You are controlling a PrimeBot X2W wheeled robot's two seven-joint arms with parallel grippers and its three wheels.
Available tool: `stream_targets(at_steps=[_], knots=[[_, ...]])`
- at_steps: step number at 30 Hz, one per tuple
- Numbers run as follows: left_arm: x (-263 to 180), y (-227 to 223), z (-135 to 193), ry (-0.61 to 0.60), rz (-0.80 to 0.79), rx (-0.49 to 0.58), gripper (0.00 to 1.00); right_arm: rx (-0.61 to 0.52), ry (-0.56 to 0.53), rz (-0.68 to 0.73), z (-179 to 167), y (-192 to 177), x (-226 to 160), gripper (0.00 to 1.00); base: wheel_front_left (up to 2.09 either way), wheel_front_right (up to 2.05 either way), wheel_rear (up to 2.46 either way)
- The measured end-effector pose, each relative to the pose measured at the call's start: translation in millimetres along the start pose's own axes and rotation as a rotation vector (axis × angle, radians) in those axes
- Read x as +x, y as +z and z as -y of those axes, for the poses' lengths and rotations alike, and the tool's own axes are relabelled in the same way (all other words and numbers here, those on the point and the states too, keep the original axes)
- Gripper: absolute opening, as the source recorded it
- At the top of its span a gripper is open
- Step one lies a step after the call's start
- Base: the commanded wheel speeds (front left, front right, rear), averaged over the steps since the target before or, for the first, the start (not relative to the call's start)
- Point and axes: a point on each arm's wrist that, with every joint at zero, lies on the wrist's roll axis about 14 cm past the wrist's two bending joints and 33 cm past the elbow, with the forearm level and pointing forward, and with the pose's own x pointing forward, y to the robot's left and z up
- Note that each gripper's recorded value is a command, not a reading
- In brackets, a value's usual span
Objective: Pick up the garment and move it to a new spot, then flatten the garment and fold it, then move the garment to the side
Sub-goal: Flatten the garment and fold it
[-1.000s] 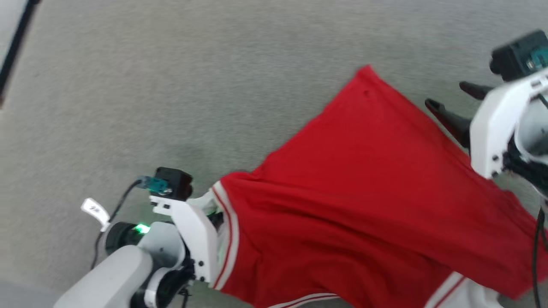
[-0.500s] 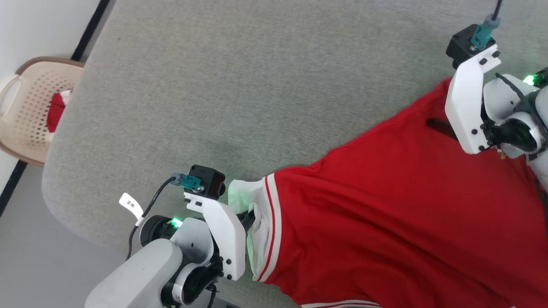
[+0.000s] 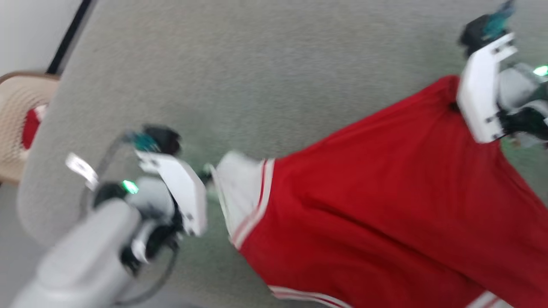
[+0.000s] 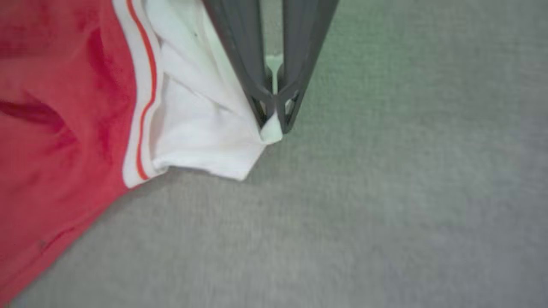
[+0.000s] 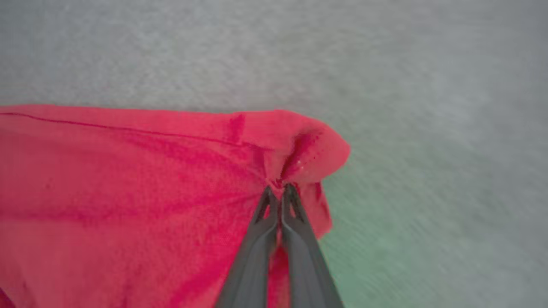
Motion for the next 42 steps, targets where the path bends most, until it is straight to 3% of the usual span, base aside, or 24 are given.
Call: stream_targets(at_steps=[5,14,25,31,35,42], knots=[[-10.1,76.1,6.4,-0.008,0.119,0.106,0.0,0.05,-0.102,0.143,36.3,13.4,-53.2,0.0,0.0,0.0,0.0],[-65.2,201.6,47.4,-0.041,0.328,0.28,0.0,0.098,-0.244,0.359,58.0,20.2,-157.5,0.0,0.0,0.0,0.0],[-139.7,276.0,112.9,-0.108,0.487,0.375,0.0,0.135,-0.375,0.555,47.8,14.2,-275.6,0.0,0.0,0.0,0.0],[-156.1,300.4,151.5,-0.166,0.566,0.419,0.0,0.171,-0.435,0.624,51.2,10.9,-306.7,0.0,0.0,0.0,0.0],[-152.4,324.7,156.3,-0.158,0.637,0.417,0.0,0.182,-0.482,0.699,67.1,27.0,-310.7,0.0,0.0,0.0,0.0],[-164.9,395.0,157.2,-0.105,0.933,0.411,0.0,0.175,-0.591,0.847,106.5,67.2,-313.8,0.0,0.0,0.0,0.0]])
